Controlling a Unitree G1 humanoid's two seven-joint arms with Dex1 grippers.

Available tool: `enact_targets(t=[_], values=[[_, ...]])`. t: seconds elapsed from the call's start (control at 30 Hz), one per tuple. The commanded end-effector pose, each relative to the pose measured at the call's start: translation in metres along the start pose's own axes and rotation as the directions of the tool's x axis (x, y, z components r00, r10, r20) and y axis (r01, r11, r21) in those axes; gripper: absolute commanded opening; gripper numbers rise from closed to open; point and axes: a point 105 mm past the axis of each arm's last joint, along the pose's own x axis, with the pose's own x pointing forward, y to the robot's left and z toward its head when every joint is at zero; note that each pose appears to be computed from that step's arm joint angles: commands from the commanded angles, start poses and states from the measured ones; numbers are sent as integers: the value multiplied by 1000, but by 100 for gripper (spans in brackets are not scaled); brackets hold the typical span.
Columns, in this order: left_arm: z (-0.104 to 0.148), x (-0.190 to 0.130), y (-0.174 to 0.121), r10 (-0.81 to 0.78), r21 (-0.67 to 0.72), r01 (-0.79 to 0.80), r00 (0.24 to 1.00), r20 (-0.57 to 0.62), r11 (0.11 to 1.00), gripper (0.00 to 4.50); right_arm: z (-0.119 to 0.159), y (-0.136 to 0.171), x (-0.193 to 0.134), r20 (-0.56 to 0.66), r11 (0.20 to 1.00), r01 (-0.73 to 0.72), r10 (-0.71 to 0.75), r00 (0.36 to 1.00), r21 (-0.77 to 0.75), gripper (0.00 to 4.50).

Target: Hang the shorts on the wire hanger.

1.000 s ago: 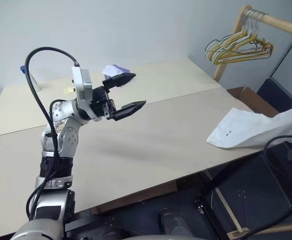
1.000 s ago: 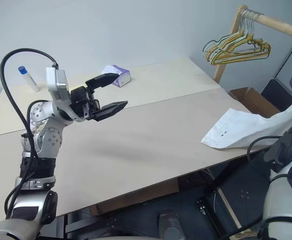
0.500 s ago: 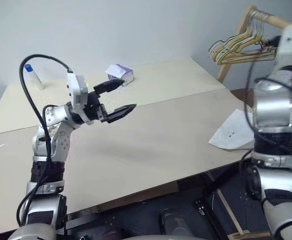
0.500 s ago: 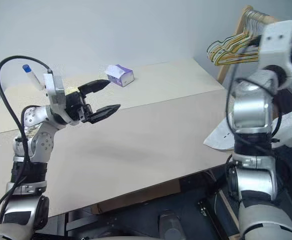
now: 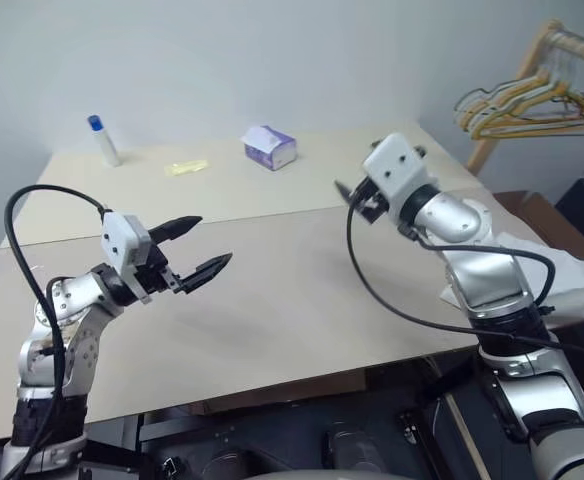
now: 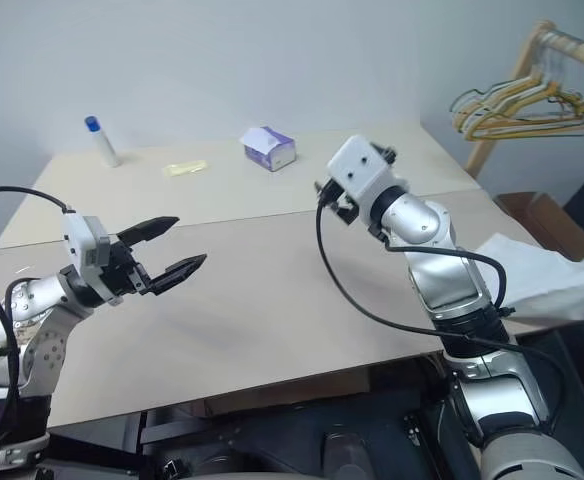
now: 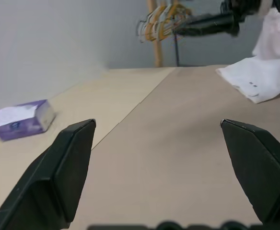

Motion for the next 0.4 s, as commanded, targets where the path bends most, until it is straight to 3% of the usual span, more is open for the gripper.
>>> enact_targets(t=[0.03,0.23,0.4], values=[[9,-9,2,47,39,-47,999,-16,998,450,1,10,-6,12,992,-123,123,992,-20,445],[4,-16,-2,86,41,-84,995,-50,996,450,-27,34,-11,-70,969,-246,244,967,-28,445],[2,-14,-4,94,24,-92,994,-50,995,450,-27,46,-7,-69,963,-263,259,963,-62,445]])
